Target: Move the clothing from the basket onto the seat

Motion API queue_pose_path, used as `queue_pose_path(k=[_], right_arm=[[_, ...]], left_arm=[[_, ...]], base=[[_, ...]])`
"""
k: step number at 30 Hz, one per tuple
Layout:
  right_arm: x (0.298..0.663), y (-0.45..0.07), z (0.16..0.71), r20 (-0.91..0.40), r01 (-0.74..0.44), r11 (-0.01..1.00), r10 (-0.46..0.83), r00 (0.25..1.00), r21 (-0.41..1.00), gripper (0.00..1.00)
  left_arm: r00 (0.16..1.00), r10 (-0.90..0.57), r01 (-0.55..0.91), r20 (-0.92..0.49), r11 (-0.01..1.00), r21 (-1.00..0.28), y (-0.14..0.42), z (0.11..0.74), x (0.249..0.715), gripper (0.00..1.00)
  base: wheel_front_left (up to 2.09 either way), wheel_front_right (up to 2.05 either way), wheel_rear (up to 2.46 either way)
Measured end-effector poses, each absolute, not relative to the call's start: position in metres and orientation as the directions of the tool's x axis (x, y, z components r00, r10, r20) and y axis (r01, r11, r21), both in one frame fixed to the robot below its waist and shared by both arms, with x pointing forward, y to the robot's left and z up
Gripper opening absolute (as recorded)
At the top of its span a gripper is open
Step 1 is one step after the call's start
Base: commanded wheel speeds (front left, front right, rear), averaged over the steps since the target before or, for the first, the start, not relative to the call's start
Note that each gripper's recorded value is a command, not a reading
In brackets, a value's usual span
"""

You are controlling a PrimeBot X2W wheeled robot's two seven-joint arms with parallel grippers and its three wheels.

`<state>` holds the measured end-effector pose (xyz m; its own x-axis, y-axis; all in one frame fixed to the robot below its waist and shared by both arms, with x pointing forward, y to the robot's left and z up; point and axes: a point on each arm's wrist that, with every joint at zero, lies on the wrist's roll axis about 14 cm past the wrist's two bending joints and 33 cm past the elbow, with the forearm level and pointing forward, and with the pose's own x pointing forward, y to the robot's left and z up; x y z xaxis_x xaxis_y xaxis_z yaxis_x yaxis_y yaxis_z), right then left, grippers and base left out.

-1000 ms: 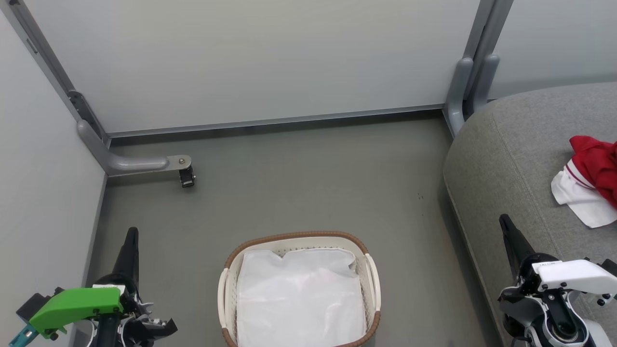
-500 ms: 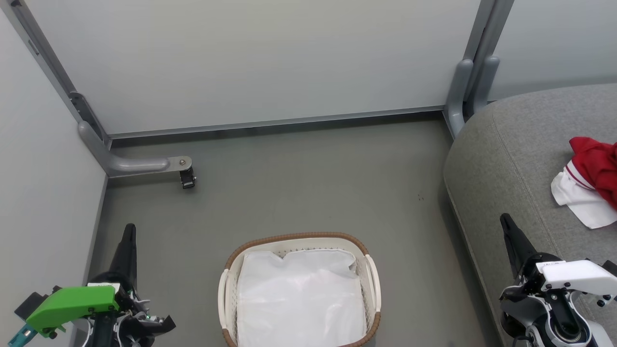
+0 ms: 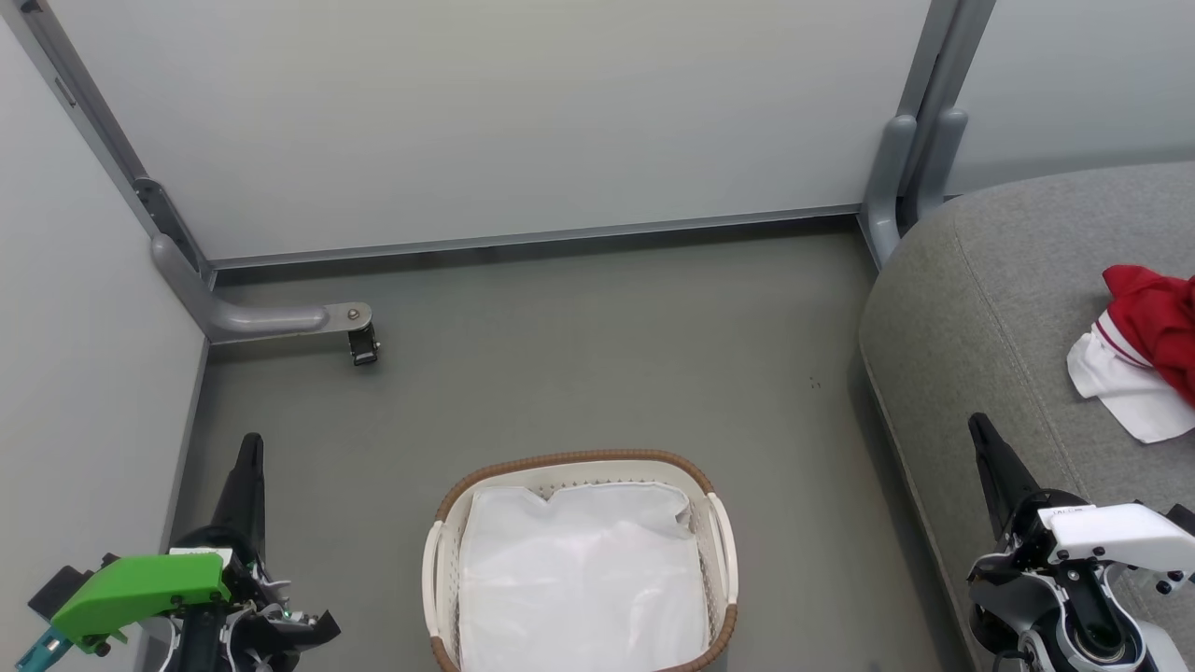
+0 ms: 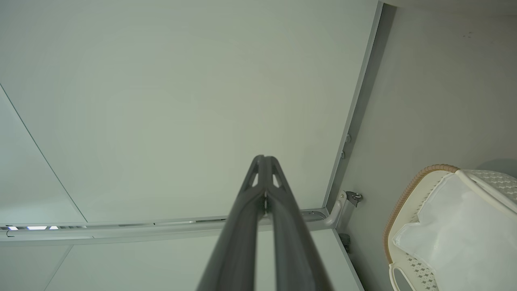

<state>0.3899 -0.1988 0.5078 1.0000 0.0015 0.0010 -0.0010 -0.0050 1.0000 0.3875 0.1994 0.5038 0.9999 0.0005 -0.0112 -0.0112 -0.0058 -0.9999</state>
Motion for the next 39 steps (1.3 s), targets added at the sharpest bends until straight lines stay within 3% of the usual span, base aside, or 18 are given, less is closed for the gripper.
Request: queue_pose_path(k=[39], right_arm=[[0.3899, -0.1988, 0.508, 0.001, -0.001, -0.005, 0.001, 1.0, 1.0, 0.0]], left_arm=[[1.0, 0.001, -0.011, -0.011, -0.006, -1.0, 0.1994, 0.5038, 0.3874, 0.0]], base=[[0.0, 0.0, 0.0]])
